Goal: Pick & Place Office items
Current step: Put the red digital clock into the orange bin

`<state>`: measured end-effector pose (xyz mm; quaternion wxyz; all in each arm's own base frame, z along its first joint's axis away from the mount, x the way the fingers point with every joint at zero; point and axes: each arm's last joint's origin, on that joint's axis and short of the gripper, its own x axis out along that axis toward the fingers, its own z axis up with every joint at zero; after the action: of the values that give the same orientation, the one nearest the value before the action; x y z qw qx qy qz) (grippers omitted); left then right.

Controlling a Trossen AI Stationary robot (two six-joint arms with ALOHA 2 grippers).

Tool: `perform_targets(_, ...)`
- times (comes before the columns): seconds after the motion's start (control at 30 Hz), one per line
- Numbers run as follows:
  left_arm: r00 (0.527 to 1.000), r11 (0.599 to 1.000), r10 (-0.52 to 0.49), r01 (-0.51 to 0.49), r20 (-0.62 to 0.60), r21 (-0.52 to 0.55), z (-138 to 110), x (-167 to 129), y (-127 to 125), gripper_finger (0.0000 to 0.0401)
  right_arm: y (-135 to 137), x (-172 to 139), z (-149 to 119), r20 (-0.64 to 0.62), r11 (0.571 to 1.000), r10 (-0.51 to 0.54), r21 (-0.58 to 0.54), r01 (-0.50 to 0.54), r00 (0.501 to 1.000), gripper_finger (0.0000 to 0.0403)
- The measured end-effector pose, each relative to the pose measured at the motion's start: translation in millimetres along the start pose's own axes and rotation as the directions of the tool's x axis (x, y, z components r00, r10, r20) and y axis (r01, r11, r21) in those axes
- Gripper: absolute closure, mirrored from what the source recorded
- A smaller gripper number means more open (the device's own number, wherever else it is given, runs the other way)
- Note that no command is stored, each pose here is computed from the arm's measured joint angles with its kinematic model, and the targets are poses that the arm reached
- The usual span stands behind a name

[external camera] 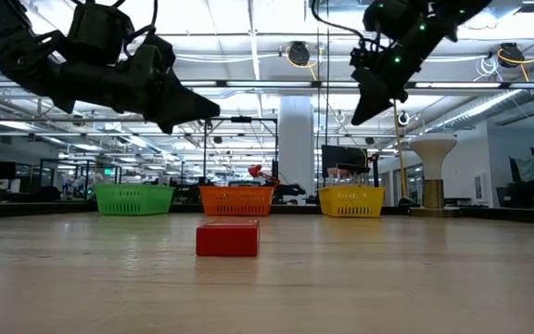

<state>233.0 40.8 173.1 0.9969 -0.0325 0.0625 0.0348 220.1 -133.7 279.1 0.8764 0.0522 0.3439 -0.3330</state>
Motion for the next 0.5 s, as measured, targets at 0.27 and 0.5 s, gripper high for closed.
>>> perform_targets(0.27, 0.978, 0.976, -0.142, 0.165, -0.156, 0.142, -10, 14, -37, 0.0357, 15, 19, -50, -0.033, 0.994, 0.104, -0.035, -0.105, 0.994, 0.0387)
perform_targets(0.5, 0.920, 0.947, -0.219, 0.281, -0.326, 0.158, -20, 40, -84, 0.0357, 38, 24, -74, -0.015, 0.983, 0.172, -0.067, -0.173, 0.985, 0.0399)
